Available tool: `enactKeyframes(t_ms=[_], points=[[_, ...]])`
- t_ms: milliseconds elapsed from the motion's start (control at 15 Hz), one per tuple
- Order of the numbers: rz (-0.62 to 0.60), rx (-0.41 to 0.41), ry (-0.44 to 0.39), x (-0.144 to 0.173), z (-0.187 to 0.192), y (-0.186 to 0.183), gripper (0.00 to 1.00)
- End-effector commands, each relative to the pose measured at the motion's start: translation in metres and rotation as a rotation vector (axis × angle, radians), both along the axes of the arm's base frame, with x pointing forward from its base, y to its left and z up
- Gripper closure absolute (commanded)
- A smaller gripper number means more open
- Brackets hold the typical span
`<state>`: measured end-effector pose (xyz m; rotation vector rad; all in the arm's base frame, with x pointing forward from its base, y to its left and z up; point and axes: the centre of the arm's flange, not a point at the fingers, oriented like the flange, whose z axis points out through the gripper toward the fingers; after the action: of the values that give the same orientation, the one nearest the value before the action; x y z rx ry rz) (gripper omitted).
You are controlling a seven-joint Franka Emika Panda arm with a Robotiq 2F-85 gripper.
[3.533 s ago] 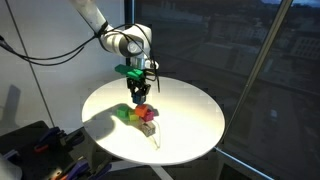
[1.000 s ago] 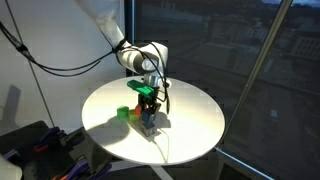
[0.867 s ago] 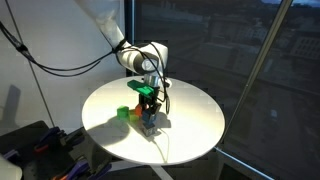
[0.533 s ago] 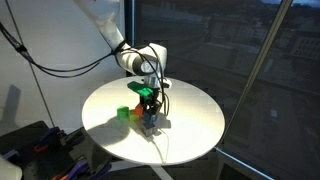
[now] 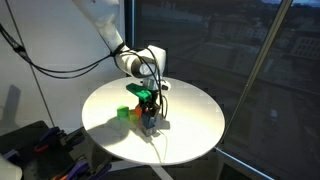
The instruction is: Put the blue block on top of the grey block
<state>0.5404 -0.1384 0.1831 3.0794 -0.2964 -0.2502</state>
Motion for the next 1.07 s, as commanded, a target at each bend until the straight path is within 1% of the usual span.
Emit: enactKeyframes(t_ms=[0,67,200,267,467,733,867,1000], points=[[-0.015,-0.007,-0.001,-0.003,0.002,-0.001,0.17],[-0.015,-0.007,0.000,-0.003,0.001,-0.002,0.17],[-0.013,-0.004,0.003,-0.003,0.001,-0.002,0.02],[-0.012,-0.004,0.005,-0.003,0.000,-0.002,0.00],[0.002,-0.004,0.019,-0.003,0.001,0.002,0.00],[0.052,0.024,0.060,-0.008,0.012,0.011,0.00],[0.072,0.027,0.065,-0.012,0.019,0.018,0.00],[0.092,0.023,0.048,-0.013,0.028,0.023,0.00]])
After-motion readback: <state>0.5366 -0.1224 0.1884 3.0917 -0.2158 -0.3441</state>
